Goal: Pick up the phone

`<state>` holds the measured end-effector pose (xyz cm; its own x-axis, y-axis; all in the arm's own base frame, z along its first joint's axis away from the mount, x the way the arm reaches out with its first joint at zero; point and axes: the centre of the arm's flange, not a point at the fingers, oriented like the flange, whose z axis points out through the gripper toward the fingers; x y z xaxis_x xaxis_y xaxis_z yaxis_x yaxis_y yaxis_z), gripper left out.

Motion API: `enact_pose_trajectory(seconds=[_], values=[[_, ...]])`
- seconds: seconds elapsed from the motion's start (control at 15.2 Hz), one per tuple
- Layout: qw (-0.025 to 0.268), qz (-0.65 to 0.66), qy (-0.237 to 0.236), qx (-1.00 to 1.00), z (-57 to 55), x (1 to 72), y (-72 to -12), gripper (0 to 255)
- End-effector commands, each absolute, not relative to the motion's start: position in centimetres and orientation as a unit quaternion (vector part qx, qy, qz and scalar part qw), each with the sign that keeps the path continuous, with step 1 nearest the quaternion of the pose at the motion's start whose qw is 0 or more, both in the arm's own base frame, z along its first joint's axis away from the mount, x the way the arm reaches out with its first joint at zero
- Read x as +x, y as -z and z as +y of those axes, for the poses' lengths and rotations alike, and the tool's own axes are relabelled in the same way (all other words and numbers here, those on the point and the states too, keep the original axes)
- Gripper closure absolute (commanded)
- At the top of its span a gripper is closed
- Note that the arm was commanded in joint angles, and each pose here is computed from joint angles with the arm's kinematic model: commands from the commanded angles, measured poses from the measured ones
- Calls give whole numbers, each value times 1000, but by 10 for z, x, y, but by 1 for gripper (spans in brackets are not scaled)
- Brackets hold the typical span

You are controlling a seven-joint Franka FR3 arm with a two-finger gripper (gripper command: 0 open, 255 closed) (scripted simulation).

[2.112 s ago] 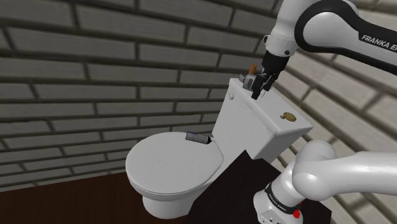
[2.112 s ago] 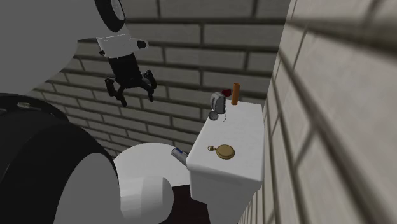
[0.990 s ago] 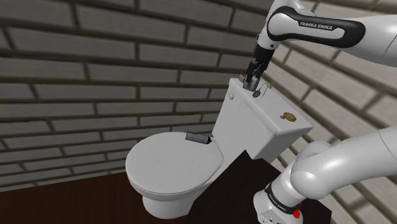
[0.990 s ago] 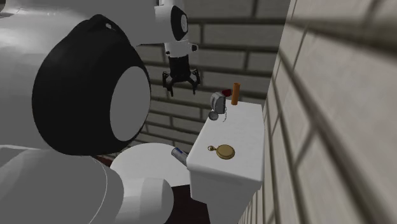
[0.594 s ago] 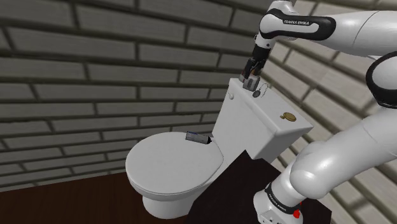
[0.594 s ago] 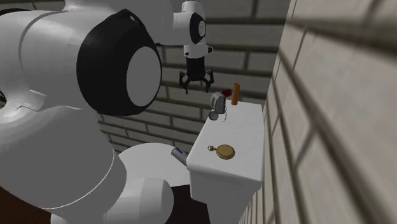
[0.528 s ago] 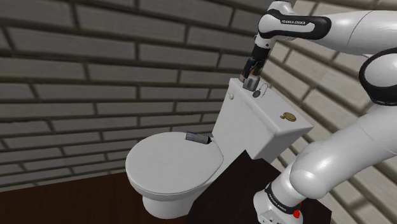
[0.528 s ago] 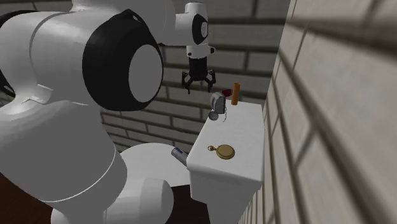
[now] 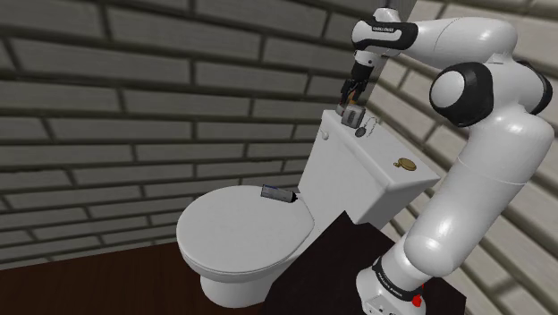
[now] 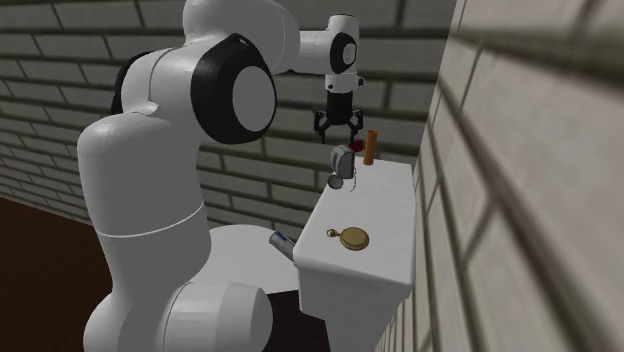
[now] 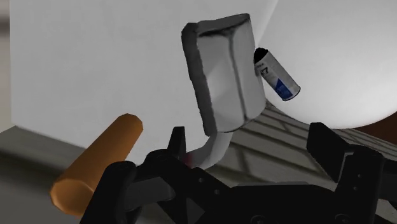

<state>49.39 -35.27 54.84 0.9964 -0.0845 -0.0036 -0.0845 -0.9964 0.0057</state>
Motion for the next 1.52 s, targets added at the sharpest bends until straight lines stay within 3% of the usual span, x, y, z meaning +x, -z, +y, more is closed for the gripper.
enact_pose_trajectory(seconds=[0.0, 0.59, 0.66, 1.45], values=[[0, -43, 1, 999, -369, 503, -543, 0], [0, -43, 1, 999, -369, 502, -503, 0], [0, -43, 1, 999, -369, 503, -503, 255], [0, -43, 1, 999, -369, 503, -519, 255]])
